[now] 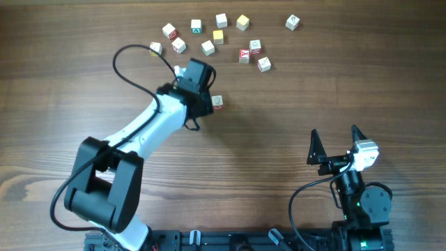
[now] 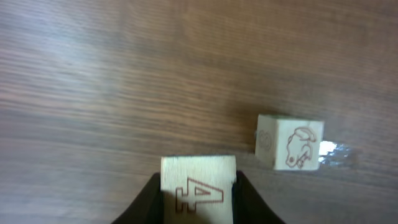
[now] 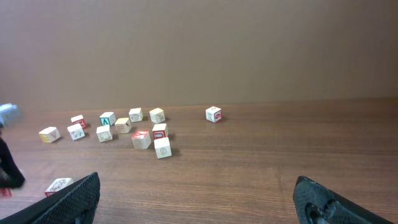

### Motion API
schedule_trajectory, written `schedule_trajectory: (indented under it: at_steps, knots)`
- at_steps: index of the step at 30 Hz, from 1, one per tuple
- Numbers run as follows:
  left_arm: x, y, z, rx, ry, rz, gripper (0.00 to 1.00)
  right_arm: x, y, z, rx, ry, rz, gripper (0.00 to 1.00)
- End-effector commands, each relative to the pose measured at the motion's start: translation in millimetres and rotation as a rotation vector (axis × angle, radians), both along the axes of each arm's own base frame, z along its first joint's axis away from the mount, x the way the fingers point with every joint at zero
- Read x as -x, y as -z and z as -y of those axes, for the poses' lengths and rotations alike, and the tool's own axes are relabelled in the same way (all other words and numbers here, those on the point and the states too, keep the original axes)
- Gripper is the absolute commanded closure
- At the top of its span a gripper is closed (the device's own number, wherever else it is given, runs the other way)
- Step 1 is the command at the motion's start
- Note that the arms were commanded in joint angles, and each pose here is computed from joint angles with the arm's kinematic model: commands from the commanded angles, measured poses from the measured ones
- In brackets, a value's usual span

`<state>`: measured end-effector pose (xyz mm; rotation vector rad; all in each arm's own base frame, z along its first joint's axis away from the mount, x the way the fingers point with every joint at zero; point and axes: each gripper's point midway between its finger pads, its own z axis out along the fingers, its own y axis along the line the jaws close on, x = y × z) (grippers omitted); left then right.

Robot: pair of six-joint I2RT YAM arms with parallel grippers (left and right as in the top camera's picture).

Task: Form a horizontal line
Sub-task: 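Place the '4' block left of the picture block, release, then retract left arm aside and raise right arm from rest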

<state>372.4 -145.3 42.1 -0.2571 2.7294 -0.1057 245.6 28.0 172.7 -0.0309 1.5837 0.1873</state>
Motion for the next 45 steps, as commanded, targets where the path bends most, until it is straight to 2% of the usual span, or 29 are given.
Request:
schedule_trajectory:
  at_steps: [1,8,16,19,25,29,32,39,43,45]
  knots:
    - [4,17,4,0.029,-0.003,0.021,0.82,0,-2,3,0.014,0.017,0.009,0.00]
    - [-10,22,11,0.075,-0.001,0.119,0.80,0,-2,3,0.014,0.017,0.009,0.00]
    - [-9,41,11,0.062,-0.001,0.092,0.72,0,-2,3,0.014,0.017,0.009,0.00]
    - [-10,41,11,0.063,-0.001,0.093,0.67,0,-2,3,0.014,0.017,0.009,0.00]
    - [-11,40,10,0.059,0.007,0.098,0.48,0,-2,3,0.014,0.017,0.009,0.00]
    - [-15,34,12,0.040,0.062,0.121,0.43,0,-2,3,0.014,0.017,0.009,0.00]
    - [-24,12,16,0.025,0.121,0.164,0.41,0,-2,3,0.014,0.017,0.009,0.00]
    - [-32,-51,13,0.048,0.106,0.247,0.37,0,-2,3,0.014,0.017,0.009,0.00]
    - [-27,-91,2,0.062,0.087,0.292,0.36,0,-2,3,0.014,0.017,0.009,0.00]
    - [-21,-113,-6,0.073,0.073,0.325,0.31,0,-2,3,0.014,0.017,0.009,0.00]
